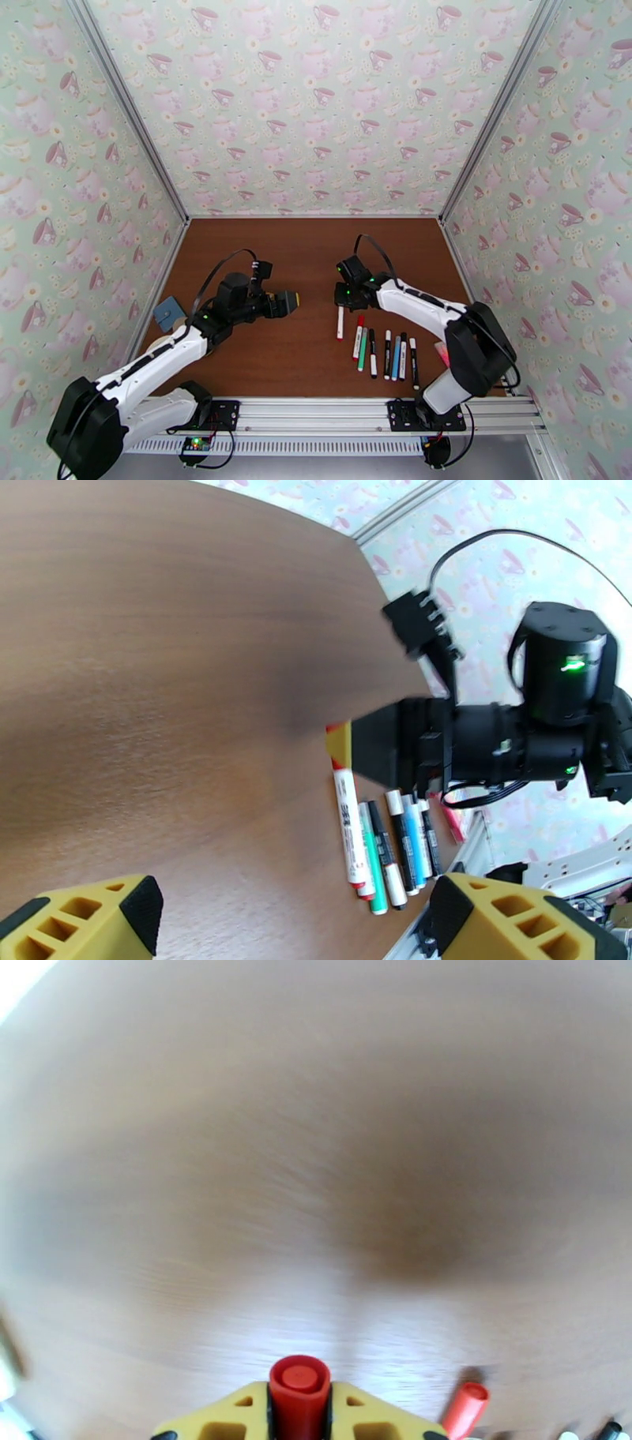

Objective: Open the pen caps

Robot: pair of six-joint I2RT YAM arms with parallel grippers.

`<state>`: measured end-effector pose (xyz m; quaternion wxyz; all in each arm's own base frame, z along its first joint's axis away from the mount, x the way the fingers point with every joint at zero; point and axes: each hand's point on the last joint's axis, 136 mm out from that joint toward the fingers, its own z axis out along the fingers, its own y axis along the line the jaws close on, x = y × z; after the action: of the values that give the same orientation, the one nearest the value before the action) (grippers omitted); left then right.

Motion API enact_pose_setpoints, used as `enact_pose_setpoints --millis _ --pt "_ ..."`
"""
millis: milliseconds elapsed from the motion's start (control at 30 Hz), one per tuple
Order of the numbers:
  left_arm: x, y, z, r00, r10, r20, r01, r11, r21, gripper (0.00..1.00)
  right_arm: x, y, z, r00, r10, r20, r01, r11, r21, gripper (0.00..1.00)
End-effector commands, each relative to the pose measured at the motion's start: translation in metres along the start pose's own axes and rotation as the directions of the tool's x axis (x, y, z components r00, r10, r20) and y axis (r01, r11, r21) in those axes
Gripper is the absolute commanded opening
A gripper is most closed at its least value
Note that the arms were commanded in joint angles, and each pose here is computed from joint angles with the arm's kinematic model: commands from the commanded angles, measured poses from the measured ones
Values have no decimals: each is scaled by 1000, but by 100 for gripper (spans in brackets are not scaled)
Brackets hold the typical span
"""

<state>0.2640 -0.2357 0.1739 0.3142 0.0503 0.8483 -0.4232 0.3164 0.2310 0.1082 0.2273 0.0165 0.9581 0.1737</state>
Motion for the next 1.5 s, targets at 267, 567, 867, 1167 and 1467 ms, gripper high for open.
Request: enact_pose_setpoints --millis 267,567,867,1167,1467 --pt "2 -39 23 995 -78 -63 88 979 185 79 -35 72 -53 986 76 146 -16 927 -375 16" --pt "-6 -63 37 993 -59 -106 89 950 300 67 -36 92 -63 985 100 143 -15 866 -500 16" --pt "-3 -61 53 988 -52 -143 92 954 285 59 -36 100 -67 983 110 149 -9 833 -553 15" --pt "-9 -69 57 990 -44 -135 84 946 314 47 -38 104 -71 982 119 146 -14 818 -575 15" --pt "-3 -65 58 992 -8 -124 47 946 320 33 -41 105 -73 971 183 152 -53 792 -608 15"
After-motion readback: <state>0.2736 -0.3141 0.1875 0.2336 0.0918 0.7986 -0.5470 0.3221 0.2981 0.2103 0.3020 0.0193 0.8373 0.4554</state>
